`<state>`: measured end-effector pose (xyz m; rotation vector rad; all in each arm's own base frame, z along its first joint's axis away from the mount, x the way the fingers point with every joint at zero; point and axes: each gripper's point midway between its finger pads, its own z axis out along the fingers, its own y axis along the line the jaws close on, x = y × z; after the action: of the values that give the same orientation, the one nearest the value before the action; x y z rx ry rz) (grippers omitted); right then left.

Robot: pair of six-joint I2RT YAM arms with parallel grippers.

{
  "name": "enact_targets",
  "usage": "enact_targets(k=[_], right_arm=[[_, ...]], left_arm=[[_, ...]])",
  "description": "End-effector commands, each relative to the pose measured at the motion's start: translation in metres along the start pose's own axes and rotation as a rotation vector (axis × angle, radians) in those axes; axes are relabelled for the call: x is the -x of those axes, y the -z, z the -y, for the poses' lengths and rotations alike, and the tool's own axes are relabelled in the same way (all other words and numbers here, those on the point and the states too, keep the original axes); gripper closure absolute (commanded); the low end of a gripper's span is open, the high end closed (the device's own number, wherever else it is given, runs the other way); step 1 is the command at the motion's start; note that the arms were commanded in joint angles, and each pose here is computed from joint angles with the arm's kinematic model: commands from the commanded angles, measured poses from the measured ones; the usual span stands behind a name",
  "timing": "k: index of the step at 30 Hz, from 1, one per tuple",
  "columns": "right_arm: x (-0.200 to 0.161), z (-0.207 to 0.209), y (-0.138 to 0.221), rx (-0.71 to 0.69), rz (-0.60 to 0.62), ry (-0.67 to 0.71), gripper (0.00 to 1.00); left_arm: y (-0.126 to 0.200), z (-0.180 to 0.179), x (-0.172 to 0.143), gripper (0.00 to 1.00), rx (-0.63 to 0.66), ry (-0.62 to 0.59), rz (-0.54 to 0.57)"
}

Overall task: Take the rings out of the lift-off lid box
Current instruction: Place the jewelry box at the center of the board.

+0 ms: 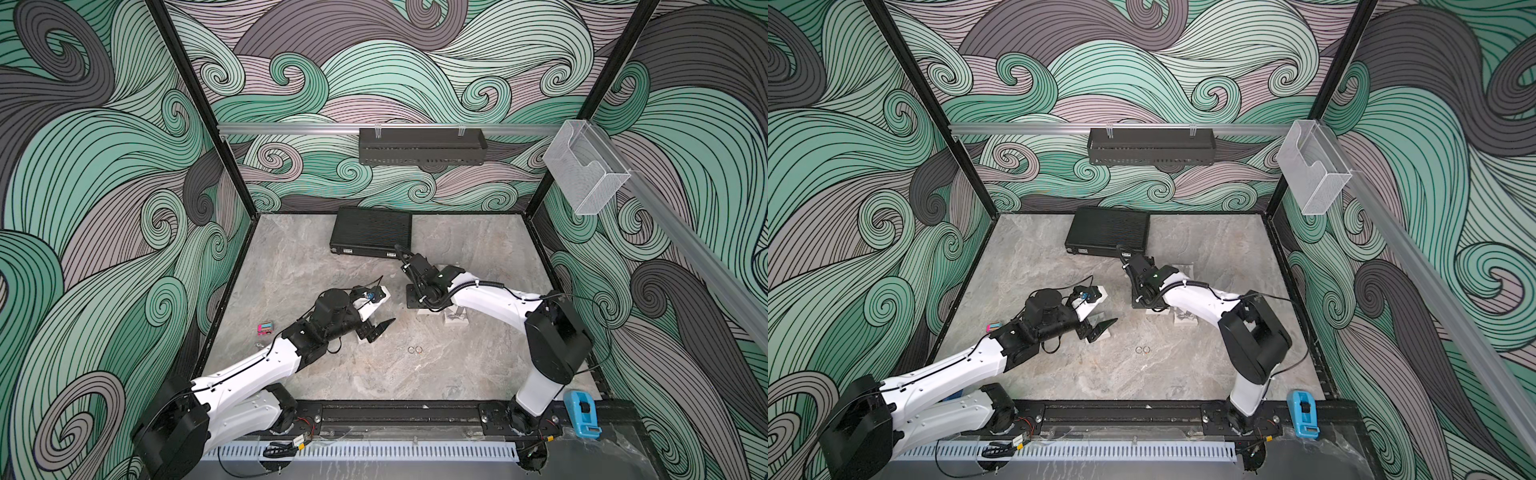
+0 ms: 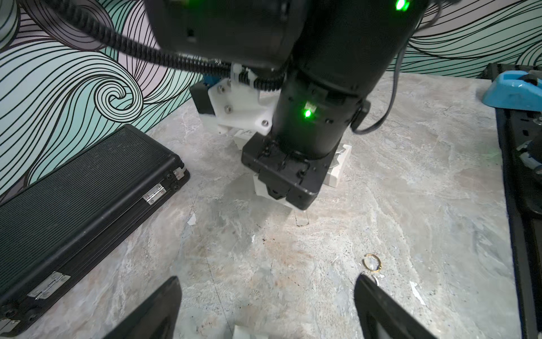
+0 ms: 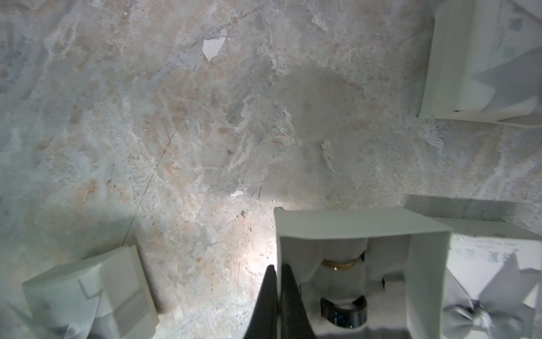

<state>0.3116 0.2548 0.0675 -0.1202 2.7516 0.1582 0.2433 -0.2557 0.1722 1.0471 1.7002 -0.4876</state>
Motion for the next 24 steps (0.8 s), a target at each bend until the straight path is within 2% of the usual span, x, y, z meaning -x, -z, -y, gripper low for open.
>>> enact_targets(k=[1, 8, 10, 17, 21, 24], right_arm=[[0.014, -0.007, -0.006, -0.036, 0.057, 0.005, 1.00], [0.007, -0.007, -0.019, -0.060, 0.029, 0.042, 1.00], [0.006, -0.009, -0.022, -0.053, 0.024, 0.094, 1.00], [-0.006, -0.038, -0.008, 0.127, 0.079, 0.451, 1.00], [-0.024, -0.040, -0.003, 0.170, -0.007, 0.712, 1.00], [-0.029, -0.038, -0.001, 0.174, -0.048, 0.836, 1.00]], left_arm=[[0.002, -0.002, -0.003, 0.07, 0.011, 0.023, -0.016], [0.003, -0.007, -0.005, 0.07, 0.040, 0.019, -0.031], [0.005, -0.008, -0.007, 0.07, 0.048, 0.018, -0.039], [0.016, -0.010, -0.012, 0.07, 0.075, 0.032, -0.062], [0.020, -0.009, -0.020, 0.07, 0.086, 0.041, -0.069], [0.022, -0.007, -0.024, 0.07, 0.081, 0.045, -0.069]])
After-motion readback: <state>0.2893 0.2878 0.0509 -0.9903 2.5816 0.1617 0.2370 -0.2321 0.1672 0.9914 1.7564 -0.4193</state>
